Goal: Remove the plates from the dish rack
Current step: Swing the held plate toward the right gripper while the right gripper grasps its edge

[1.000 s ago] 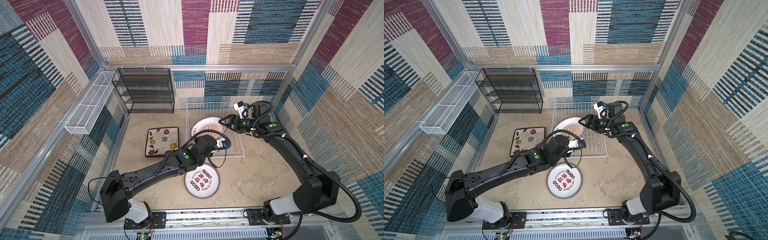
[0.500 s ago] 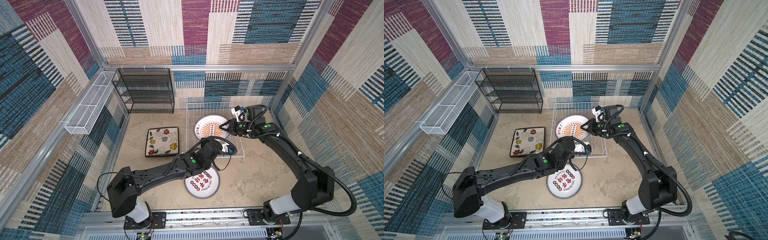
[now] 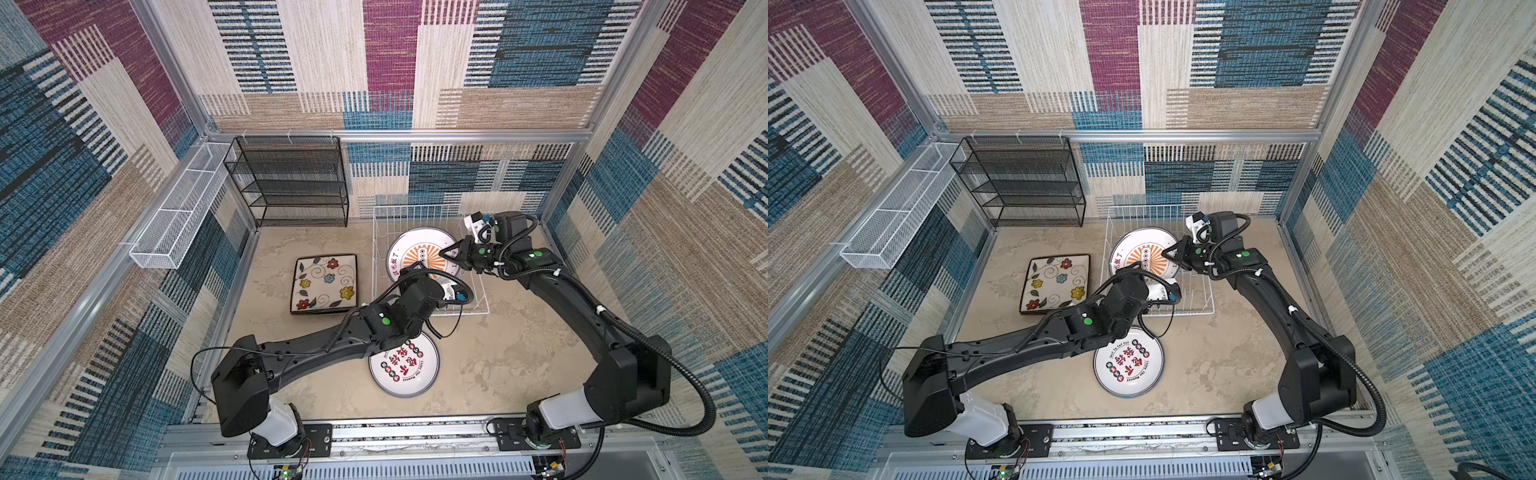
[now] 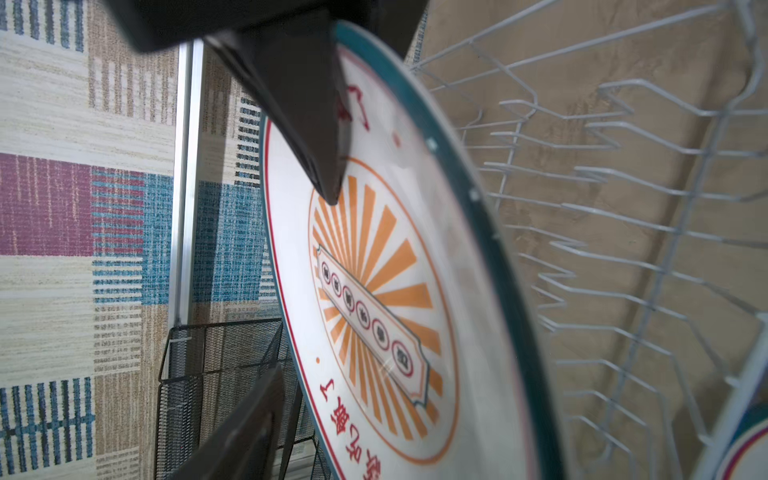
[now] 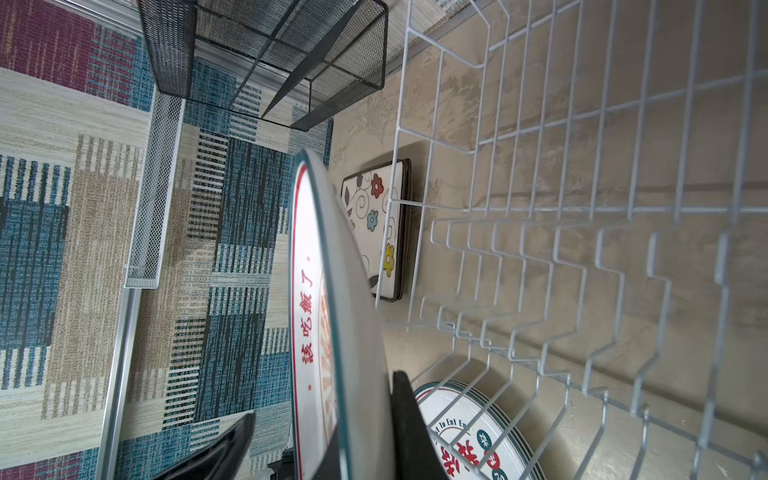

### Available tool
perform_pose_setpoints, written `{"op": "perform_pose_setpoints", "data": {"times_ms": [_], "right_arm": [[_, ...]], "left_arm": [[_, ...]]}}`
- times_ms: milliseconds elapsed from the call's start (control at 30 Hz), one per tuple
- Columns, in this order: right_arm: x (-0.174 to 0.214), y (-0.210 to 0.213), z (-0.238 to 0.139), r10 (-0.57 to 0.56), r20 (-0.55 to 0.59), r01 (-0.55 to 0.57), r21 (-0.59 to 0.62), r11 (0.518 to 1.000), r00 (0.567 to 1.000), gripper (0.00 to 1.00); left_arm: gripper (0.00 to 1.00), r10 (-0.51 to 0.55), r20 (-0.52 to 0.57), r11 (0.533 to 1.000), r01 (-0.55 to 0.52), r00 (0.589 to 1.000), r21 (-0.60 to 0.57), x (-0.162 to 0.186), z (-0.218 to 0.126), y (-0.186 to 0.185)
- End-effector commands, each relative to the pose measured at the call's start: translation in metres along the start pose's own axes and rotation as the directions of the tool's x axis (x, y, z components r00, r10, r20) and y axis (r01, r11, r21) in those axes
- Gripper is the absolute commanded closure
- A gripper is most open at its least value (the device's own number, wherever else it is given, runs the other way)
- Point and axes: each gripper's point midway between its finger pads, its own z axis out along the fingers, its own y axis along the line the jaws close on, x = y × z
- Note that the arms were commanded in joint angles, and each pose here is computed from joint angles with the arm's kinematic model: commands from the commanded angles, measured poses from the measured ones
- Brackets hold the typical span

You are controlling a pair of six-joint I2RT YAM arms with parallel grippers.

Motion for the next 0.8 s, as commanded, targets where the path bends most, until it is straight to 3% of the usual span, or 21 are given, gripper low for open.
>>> {"op": "perform_pose_setpoints", "data": {"times_ms": [0, 133, 233, 300, 367, 433, 567, 767], "right_arm": [[-0.02, 0.016, -0.008, -0.043, 0.088, 0.048, -0.059, 0.997, 0.995, 1.0], [-0.032, 0.018, -0.019, -0.036, 0.155, 0.047, -0.065, 0.997, 0.987, 1.0], [-0.038, 0.019, -0.026, -0.042, 0.192, 0.055, -0.06, 0.997, 0.981, 1.0], [-0.041, 0.02, -0.029, -0.049, 0.207, 0.063, -0.06, 0.996, 0.977, 1.0], [-0.041, 0.021, -0.031, -0.055, 0.212, 0.07, -0.062, 0.996, 0.976, 1.0], [-0.04, 0.022, -0.031, -0.062, 0.214, 0.079, -0.07, 0.994, 0.975, 1.0], [-0.038, 0.024, -0.033, -0.072, 0.22, 0.092, -0.082, 0.992, 0.973, 1.0], [-0.033, 0.024, -0.032, -0.094, 0.203, 0.114, -0.087, 0.99, 0.975, 1.0]], "left_arm": [[0.23, -0.18, 0.028, 0.982, 0.179, 0.983, 0.055, 0.0, -0.017, 0.009], [0.14, -0.374, 0.08, 0.918, 0.357, 0.924, 0.173, -0.002, -0.045, 0.015], [0.12, -0.515, 0.094, 0.84, 0.48, 0.852, 0.252, -0.002, -0.065, 0.024], [0.11, -0.606, 0.099, 0.776, 0.559, 0.789, 0.292, -0.002, -0.077, 0.034], [0.09, -0.709, 0.103, 0.686, 0.647, 0.698, 0.334, 0.001, -0.086, 0.049], [0.08, -0.812, 0.071, 0.559, 0.736, 0.58, 0.381, 0.008, -0.088, 0.063], [0.08, -0.961, -0.092, 0.193, 0.874, 0.259, 0.446, 0.03, -0.076, 0.082], [0.09, -0.961, -0.271, -0.172, 0.876, -0.05, 0.451, 0.043, -0.046, 0.084]]}}
